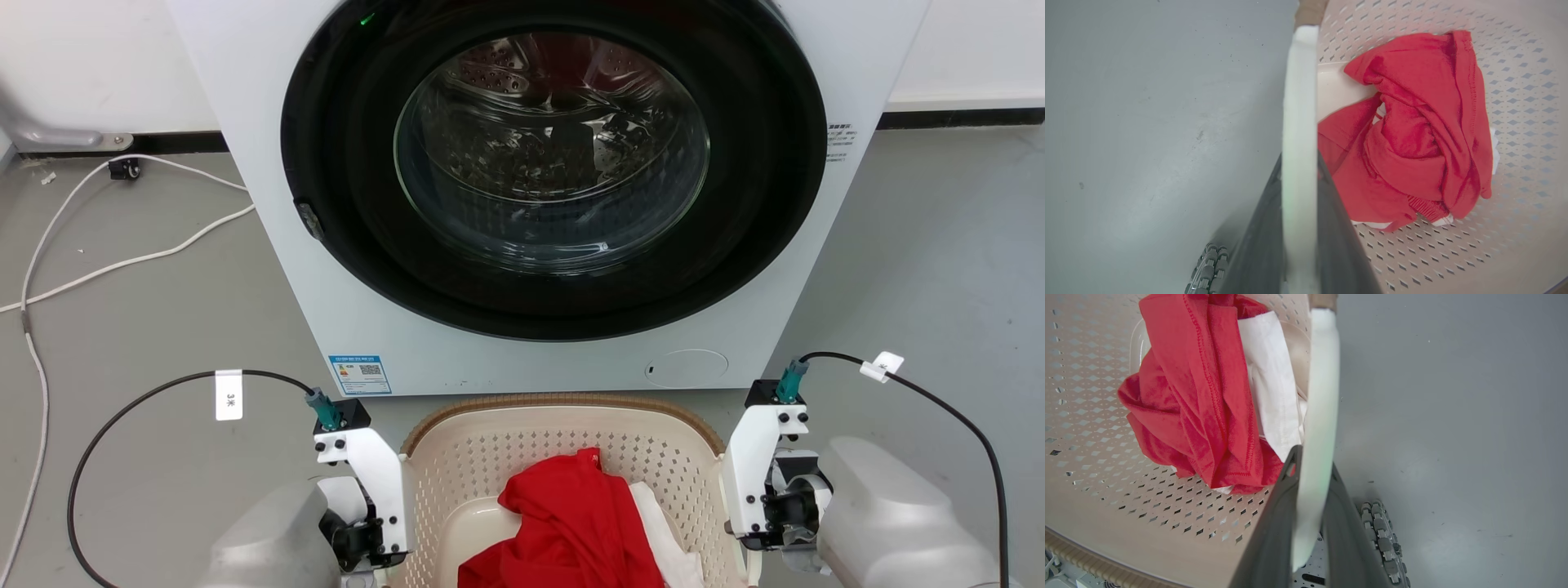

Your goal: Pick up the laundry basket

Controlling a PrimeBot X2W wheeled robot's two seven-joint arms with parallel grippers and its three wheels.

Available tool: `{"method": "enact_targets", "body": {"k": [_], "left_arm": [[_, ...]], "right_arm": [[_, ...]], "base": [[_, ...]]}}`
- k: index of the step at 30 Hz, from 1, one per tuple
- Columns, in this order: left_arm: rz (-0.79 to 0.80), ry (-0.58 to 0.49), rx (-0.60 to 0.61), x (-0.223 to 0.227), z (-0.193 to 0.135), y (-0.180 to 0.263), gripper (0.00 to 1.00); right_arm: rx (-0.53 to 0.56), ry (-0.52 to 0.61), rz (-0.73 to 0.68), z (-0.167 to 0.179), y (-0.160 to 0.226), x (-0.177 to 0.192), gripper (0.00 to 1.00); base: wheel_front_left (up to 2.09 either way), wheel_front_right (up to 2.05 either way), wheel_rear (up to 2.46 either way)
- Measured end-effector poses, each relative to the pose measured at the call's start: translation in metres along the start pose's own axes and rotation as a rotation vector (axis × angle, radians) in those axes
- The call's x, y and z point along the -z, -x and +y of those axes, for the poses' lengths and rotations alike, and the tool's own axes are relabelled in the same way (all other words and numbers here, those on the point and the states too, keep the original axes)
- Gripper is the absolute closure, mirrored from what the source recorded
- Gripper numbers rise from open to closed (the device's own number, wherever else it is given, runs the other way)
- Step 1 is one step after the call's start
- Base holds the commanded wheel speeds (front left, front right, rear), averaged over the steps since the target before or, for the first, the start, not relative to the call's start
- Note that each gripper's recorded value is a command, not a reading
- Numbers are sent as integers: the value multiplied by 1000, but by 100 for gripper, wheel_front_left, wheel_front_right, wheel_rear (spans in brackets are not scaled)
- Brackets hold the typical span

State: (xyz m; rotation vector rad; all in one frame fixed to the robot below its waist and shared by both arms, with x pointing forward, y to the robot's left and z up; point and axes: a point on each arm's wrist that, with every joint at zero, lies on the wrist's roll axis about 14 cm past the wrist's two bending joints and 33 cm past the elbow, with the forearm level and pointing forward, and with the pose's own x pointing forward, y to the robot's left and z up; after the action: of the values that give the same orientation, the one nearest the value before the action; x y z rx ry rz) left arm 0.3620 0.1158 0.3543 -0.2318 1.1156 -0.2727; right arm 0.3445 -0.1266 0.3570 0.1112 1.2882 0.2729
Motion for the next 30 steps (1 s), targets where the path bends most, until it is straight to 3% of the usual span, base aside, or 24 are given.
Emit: {"method": "enact_targets", "body": {"k": [30], "left_arm": [[3,1,-3,1,2,0,100]], "right_arm": [[-4,-4,4,1,-1,1,100]], "base": [[0,0,0]]}}
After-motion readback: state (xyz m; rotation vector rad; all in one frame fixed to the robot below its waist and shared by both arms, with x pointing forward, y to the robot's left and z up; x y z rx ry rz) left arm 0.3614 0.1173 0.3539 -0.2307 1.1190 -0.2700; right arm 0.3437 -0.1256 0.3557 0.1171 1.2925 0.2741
